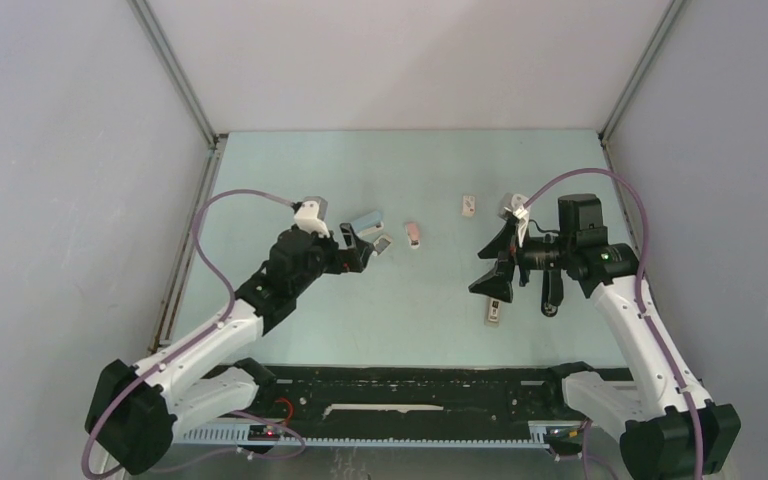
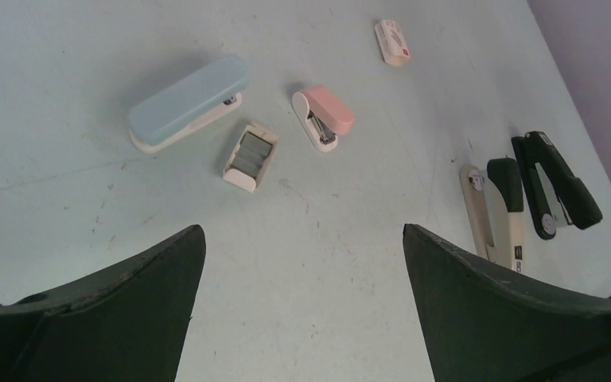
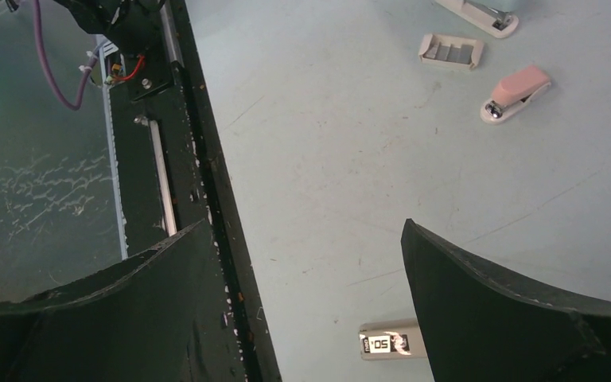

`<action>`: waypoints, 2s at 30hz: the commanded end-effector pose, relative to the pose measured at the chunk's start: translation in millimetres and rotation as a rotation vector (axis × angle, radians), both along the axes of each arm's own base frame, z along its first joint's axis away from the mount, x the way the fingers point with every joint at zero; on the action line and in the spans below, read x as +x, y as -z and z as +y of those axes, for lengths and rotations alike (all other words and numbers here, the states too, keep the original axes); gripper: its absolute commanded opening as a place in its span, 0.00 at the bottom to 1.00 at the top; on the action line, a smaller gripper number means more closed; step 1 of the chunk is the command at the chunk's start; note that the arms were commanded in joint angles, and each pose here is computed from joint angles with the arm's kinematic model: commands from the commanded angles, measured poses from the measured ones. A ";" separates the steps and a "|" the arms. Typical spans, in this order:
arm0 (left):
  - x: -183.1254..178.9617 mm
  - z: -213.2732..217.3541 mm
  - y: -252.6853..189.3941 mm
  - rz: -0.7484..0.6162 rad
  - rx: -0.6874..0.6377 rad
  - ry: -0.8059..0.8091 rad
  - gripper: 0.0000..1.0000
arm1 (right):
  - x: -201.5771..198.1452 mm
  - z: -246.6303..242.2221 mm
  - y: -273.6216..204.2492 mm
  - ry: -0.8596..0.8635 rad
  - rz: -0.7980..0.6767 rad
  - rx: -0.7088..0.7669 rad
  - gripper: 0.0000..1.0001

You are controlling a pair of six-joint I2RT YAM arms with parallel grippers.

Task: Unload the staples from the stapler
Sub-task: Move the stapler to the center of the board.

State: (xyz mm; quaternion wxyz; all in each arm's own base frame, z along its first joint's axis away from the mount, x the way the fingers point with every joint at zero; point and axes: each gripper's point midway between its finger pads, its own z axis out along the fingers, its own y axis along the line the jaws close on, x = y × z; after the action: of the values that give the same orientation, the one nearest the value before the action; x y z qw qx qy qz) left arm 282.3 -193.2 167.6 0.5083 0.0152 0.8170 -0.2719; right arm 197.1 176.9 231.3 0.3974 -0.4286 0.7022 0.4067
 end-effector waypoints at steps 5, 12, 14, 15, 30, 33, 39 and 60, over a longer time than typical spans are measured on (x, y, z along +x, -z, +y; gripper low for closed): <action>18.8 1.2 -18.8 -0.056 0.072 -0.045 1.00 | 16.0 -5.1 -11.0 0.054 -0.022 -0.008 0.99; 14.9 15.1 -5.9 -0.042 0.145 -0.103 1.00 | 18.6 -5.3 -9.0 0.057 0.014 -0.014 1.00; 15.6 16.6 -6.0 -0.046 0.151 -0.109 1.00 | 18.8 -4.3 -7.1 0.051 0.021 -0.020 1.00; 16.2 16.2 -6.7 -0.047 0.152 -0.108 1.00 | 19.5 -4.0 -5.5 0.051 0.027 -0.025 1.00; 44.5 -31.8 -0.7 -0.029 0.074 -0.006 1.00 | 42.0 -14.8 9.6 0.177 0.052 -0.113 1.00; 56.1 -46.6 -3.3 -0.023 0.051 0.015 1.00 | 55.9 -22.5 13.0 0.263 0.055 -0.144 1.00; 84.6 -70.9 3.9 0.069 0.087 0.023 0.94 | 69.6 -34.9 11.6 0.367 0.051 -0.161 1.00; 89.0 -81.5 24.3 0.096 0.268 0.176 0.79 | 72.9 -32.1 18.1 0.372 0.072 -0.173 1.00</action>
State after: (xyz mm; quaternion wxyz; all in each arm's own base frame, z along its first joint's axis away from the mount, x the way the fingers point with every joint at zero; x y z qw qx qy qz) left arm 353.5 -259.2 109.9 0.4055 0.1088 0.8872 -0.1911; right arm 261.5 141.0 198.3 0.3819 -0.3071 0.8249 0.2817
